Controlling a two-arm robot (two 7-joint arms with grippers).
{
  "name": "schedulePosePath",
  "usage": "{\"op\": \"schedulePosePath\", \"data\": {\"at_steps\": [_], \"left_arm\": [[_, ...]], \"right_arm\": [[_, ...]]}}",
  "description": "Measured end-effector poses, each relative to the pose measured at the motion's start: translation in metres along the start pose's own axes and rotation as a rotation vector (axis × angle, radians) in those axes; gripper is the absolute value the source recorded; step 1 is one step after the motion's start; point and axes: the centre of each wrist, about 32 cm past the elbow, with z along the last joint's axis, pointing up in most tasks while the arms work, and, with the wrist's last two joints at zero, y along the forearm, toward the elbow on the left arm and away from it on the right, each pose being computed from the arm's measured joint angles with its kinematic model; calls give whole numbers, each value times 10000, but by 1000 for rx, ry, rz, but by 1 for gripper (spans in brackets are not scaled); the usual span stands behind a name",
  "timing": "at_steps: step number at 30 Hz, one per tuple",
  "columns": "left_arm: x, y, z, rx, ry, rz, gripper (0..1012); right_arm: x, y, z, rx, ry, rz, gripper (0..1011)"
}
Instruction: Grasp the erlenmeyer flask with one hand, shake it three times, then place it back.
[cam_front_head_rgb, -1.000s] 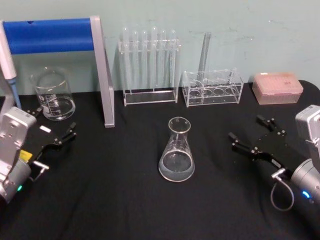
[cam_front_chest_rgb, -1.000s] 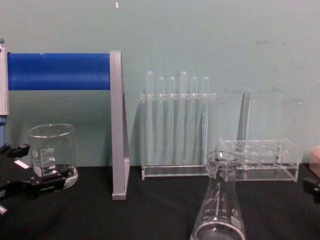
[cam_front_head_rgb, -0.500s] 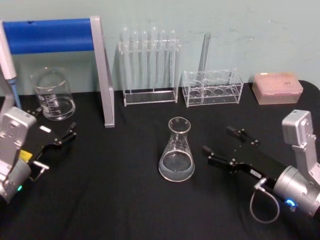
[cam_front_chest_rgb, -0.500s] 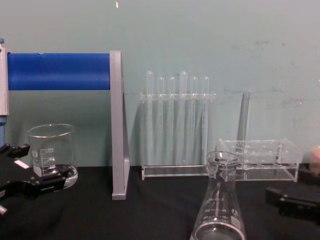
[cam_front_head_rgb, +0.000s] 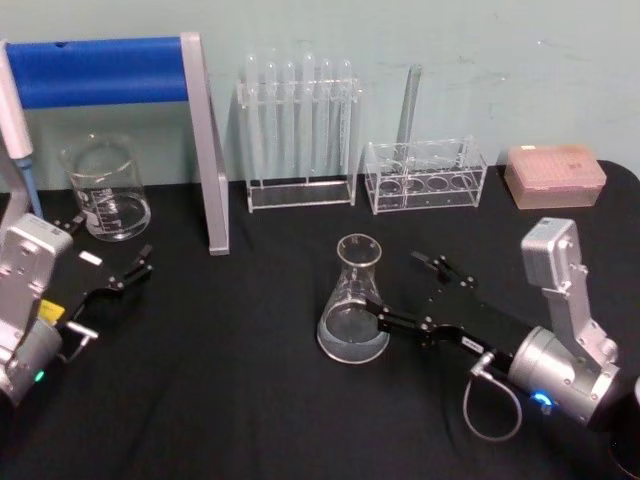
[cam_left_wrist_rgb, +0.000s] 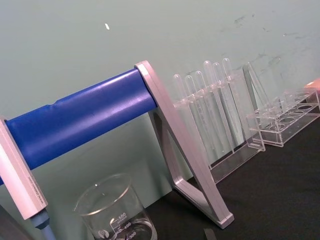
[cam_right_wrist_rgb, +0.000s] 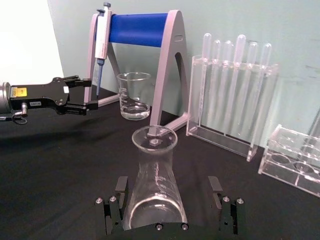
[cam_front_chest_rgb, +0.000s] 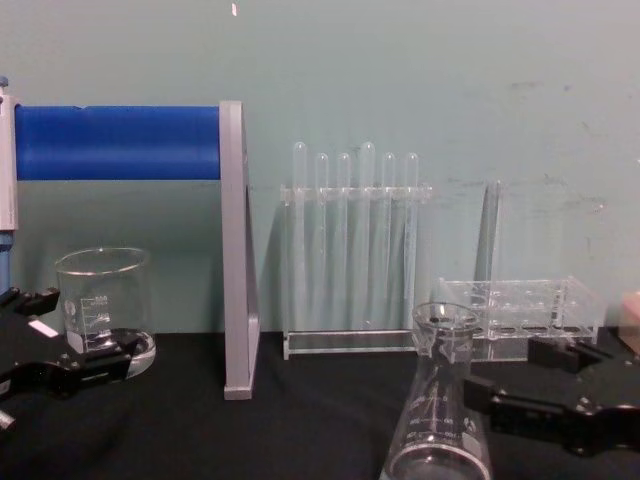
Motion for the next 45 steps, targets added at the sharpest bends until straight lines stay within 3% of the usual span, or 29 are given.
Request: {"op": "schedulePosePath", "data": {"at_steps": [24, 45], "left_arm": [[0, 0, 0, 0, 0, 0, 1001], [0, 0, 0, 0, 0, 0, 1001]], "right_arm": [[-32, 452, 9, 23, -17, 24, 1000], [-39, 512, -6, 23, -20, 10, 1000]]}}
